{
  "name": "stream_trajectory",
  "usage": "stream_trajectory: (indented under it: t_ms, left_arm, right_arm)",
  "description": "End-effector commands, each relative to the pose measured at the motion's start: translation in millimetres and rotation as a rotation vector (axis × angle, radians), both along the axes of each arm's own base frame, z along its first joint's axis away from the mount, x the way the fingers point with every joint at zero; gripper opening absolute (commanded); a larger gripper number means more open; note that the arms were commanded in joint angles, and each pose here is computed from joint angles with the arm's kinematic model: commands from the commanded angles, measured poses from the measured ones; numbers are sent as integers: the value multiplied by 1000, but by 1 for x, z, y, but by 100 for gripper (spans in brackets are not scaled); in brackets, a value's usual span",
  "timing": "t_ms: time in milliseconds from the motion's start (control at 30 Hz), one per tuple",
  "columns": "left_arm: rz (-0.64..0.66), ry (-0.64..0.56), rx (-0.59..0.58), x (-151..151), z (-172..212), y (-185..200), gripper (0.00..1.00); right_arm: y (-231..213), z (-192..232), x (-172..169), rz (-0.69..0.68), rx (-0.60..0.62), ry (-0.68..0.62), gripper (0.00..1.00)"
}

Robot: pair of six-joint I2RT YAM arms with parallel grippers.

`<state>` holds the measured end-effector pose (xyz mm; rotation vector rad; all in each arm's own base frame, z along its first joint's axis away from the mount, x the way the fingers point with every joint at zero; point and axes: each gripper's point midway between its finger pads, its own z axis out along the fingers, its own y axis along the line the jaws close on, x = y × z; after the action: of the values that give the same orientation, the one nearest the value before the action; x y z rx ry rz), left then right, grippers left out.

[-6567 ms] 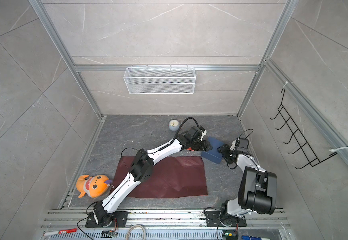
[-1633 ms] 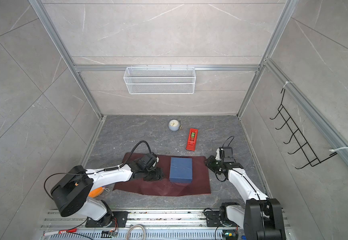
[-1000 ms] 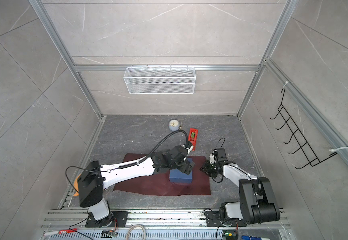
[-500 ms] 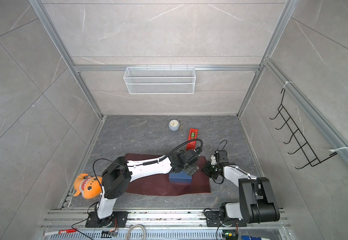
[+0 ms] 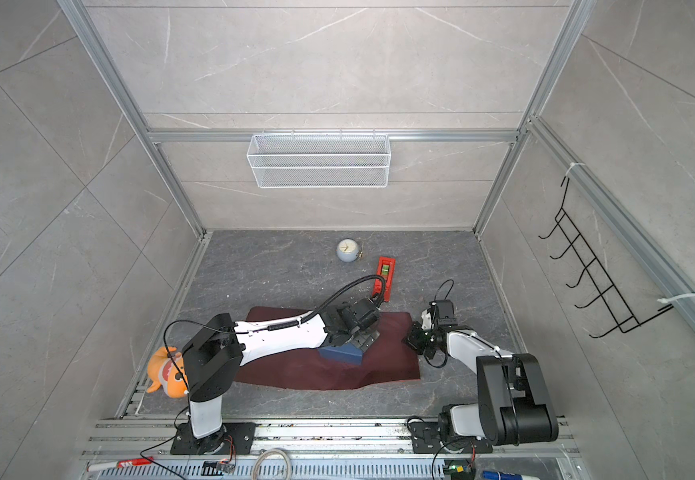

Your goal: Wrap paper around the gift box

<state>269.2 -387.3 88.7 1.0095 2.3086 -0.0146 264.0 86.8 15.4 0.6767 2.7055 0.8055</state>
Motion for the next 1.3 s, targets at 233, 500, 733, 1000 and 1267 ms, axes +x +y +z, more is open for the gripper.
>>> stream_trajectory:
  t_ms: [233,500,733,1000,1267]
  left_arm:
    - [109,103,-102,-11,25,34,91]
    - [143,145,-354,13,70,39,91]
    - [164,243,-356,52,49,33,87]
    - [191,382,-327,57,14,26,81]
    - [236,470,-320,29,4,62,76]
  right_arm:
    - [-10,-14,-6,3,-62,53,13]
    - [1,22,13,42,-8,-92,23]
    - [20,34,22,87,17,-150,25]
    - [19,8,25,53,-11,-70,22]
    - [12,-11,10,9,-29,-1,19]
